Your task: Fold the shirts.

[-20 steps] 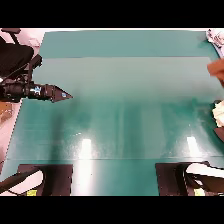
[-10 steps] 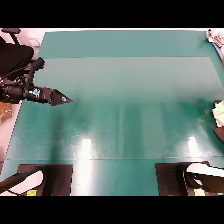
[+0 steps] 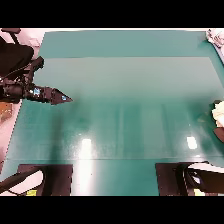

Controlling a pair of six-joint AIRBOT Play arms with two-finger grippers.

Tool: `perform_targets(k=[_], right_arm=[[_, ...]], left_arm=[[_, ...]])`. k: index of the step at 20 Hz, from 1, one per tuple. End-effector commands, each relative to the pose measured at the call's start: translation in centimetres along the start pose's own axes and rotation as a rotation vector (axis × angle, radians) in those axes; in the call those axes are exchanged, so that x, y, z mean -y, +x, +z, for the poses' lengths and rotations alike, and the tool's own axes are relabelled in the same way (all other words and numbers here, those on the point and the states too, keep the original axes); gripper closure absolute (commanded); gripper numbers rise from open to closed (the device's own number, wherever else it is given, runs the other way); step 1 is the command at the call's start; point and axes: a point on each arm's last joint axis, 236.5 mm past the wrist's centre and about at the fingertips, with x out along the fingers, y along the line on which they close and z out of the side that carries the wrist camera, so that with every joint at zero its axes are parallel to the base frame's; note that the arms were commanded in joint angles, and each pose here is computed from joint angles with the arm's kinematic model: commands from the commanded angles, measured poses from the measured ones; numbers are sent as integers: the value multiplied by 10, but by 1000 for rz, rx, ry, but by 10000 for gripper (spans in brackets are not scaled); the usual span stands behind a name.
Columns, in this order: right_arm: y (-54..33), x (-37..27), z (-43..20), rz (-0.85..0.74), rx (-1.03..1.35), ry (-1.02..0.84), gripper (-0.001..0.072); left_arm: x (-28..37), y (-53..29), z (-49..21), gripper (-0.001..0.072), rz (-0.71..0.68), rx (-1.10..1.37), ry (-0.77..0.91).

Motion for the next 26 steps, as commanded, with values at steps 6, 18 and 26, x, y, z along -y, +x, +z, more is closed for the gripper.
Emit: perform_targets(k=[6,18,26], right_arm=[[15,12,-17,-36,-55,-54,181],[-235,-204,-87,744,417,-627,693],[-213,-186,-493,936,-190,-1889,691]], left_arm=[[-2,0,3,687,10,12,-3],[6,0,6,688,-24,27,-1],[48,-21,28,689,-2,192,119]])
